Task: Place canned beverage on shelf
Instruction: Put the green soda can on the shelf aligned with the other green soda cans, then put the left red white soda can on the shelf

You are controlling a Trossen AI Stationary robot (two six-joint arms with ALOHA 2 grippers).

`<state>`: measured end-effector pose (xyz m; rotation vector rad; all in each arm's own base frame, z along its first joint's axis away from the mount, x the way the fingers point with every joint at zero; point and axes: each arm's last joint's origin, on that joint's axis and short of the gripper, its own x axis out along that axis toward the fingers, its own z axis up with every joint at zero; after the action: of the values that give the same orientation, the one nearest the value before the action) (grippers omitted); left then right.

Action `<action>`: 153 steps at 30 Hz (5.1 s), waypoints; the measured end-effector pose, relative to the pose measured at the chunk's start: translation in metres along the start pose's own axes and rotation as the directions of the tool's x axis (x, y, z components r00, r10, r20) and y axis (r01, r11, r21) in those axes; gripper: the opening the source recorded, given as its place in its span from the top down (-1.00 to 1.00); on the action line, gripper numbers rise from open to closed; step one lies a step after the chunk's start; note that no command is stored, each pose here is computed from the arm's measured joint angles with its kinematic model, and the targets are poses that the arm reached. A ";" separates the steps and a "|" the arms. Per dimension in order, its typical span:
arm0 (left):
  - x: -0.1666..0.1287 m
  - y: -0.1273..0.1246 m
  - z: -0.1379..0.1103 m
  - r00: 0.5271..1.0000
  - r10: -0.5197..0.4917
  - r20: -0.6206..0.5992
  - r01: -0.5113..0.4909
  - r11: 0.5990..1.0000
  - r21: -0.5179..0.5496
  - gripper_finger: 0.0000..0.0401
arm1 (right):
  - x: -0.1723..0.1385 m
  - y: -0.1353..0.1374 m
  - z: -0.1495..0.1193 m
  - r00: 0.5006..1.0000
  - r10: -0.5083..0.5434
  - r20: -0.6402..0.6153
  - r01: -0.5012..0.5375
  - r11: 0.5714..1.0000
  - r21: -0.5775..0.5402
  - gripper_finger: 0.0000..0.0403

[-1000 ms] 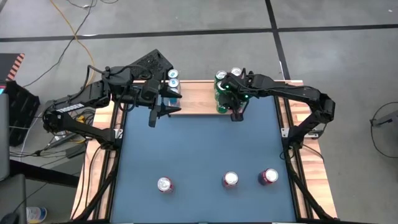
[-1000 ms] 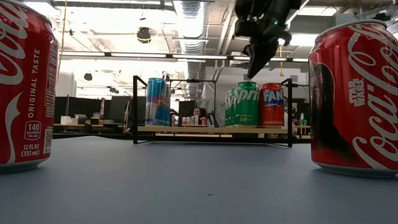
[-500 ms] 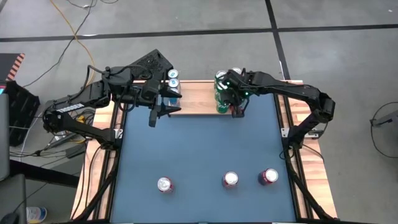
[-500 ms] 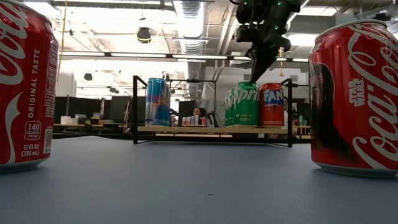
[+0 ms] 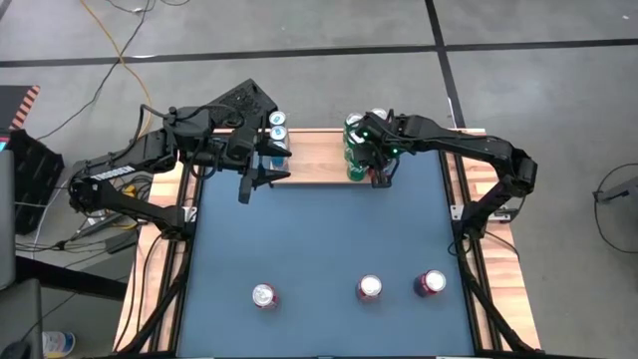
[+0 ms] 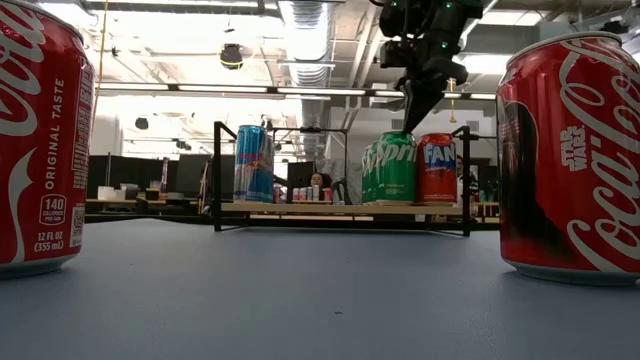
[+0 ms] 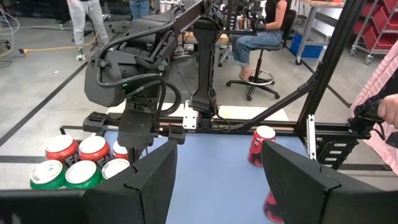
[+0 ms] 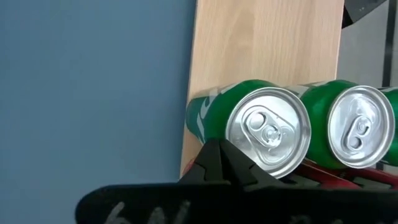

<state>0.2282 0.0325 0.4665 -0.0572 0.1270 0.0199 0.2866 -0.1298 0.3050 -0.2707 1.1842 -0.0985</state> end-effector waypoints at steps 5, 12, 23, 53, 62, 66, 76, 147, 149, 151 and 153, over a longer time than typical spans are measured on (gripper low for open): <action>0.000 0.000 0.000 1.000 0.000 -0.003 0.000 1.000 0.000 -0.09 | 0.000 -0.001 0.000 1.000 -0.024 -0.013 0.024 1.000 0.000 1.00; 0.000 0.002 -0.005 0.997 0.063 -0.046 -0.064 0.998 -0.012 -0.09 | 0.000 0.000 0.001 0.999 -0.033 -0.009 0.034 0.999 0.020 1.00; 0.003 -0.008 -0.013 0.992 -0.043 -0.122 0.031 0.995 -0.097 -0.09 | -0.089 0.037 0.018 0.980 -0.026 0.199 0.032 0.999 -0.029 0.99; 0.055 -0.177 -0.090 0.764 -0.426 -0.486 0.023 0.769 -0.639 -0.09 | -0.199 0.076 -0.013 0.930 -0.125 0.347 0.126 0.992 0.019 -0.29; 0.064 -0.193 -0.101 0.749 -0.445 -0.491 0.025 0.759 -0.651 -0.09 | -0.181 0.078 -0.004 0.963 -0.095 0.253 0.128 0.985 -0.117 -0.29; 0.056 -0.214 -0.120 0.573 -0.482 -0.662 -0.053 0.785 -0.618 -0.09 | -0.174 0.075 -0.001 0.973 -0.085 0.216 0.116 0.984 -0.135 -0.29; 0.057 -0.222 -0.155 0.432 -0.180 -0.884 -0.331 0.880 -0.341 -0.09 | -0.162 0.066 0.004 0.980 -0.040 0.194 0.064 0.991 -0.121 -0.29; 0.072 -0.223 -0.224 0.489 -0.087 -0.868 -0.281 0.926 -0.251 -0.80 | -0.157 0.060 0.003 0.986 -0.018 0.166 0.020 1.000 -0.008 -0.29; 0.072 -0.224 -0.225 0.483 -0.091 -0.871 -0.277 0.927 -0.251 -0.80 | -0.157 0.061 0.003 0.987 -0.017 0.162 0.017 1.000 0.001 -0.29; 0.072 -0.224 -0.225 0.484 -0.093 -0.870 -0.277 0.927 -0.253 -0.80 | -0.157 0.061 0.002 0.988 -0.014 0.155 0.014 1.000 0.001 -0.29; 0.072 -0.224 -0.225 0.482 -0.092 -0.872 -0.278 0.927 -0.251 -0.80 | -0.157 0.061 0.002 0.988 -0.014 0.155 0.014 1.000 0.002 -0.29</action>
<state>0.2761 -0.2026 0.2473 -0.4454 1.1963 0.1297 0.2253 -0.0370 0.4309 -0.2807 1.0278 -0.0892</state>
